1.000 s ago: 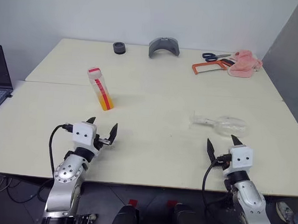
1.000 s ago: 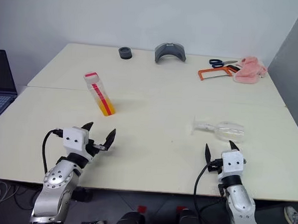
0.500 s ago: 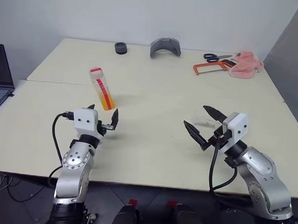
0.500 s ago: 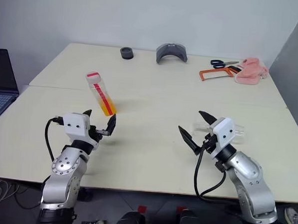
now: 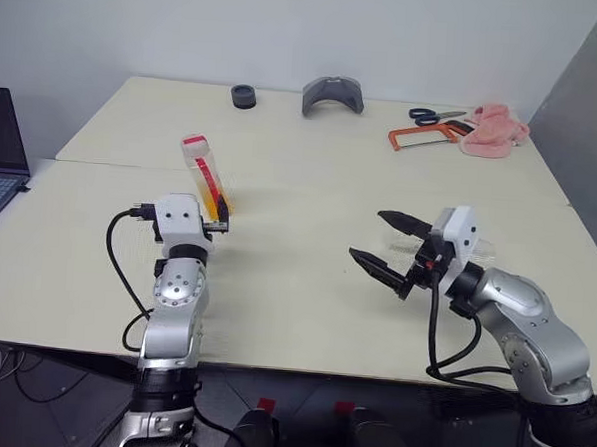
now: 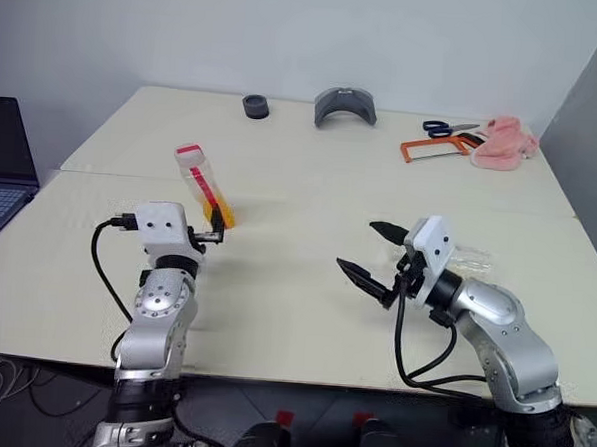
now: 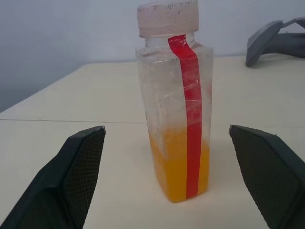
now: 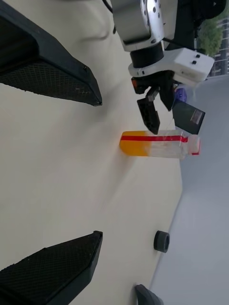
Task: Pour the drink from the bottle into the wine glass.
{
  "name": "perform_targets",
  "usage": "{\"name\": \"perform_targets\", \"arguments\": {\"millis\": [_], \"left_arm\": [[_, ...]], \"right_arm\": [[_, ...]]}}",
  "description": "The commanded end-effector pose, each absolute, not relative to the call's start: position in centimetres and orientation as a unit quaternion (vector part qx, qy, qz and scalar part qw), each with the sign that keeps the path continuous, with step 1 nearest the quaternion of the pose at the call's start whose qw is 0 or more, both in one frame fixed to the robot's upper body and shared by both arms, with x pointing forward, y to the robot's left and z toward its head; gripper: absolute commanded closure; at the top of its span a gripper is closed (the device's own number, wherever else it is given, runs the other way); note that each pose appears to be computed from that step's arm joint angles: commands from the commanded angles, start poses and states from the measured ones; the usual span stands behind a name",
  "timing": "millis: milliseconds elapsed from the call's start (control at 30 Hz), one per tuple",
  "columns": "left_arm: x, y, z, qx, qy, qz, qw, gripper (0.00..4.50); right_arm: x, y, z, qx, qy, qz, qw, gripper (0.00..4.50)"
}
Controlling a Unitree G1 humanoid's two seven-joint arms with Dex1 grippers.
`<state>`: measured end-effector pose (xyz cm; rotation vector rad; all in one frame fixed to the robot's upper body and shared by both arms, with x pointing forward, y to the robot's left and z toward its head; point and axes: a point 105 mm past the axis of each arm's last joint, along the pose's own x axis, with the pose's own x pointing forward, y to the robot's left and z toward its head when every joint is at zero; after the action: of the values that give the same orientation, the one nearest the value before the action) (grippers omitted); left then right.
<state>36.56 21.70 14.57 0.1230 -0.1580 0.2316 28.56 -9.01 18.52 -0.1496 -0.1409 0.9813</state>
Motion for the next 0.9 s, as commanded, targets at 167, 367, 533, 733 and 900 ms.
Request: {"name": "perform_targets", "arguments": {"millis": [167, 367, 533, 733, 900], "left_arm": [[38.3, 21.7, 16.1, 0.052, -0.101, 0.131, 0.985, 0.04], [39.6, 21.5, 17.3, 0.056, -0.115, 0.138, 0.982, 0.04], [40.4, 21.2, 18.2, 0.054, -0.125, 0.15, 0.979, 0.04], [40.9, 21.3, 18.6, 0.048, -0.129, 0.174, 0.975, 0.04], [41.5, 21.8, 18.8, 0.046, -0.12, 0.201, 0.971, 0.04]], "right_arm": [[28.5, -8.5, 19.8, -0.071, -0.092, 0.478, 0.87, 0.0], [28.5, -8.3, 19.8, -0.068, -0.092, 0.479, 0.87, 0.0], [28.5, -8.3, 19.8, -0.067, -0.093, 0.479, 0.871, 0.0], [28.7, -8.3, 19.9, -0.067, -0.093, 0.476, 0.872, 0.0], [28.8, -8.4, 20.1, -0.069, -0.092, 0.48, 0.87, 0.0]]}}
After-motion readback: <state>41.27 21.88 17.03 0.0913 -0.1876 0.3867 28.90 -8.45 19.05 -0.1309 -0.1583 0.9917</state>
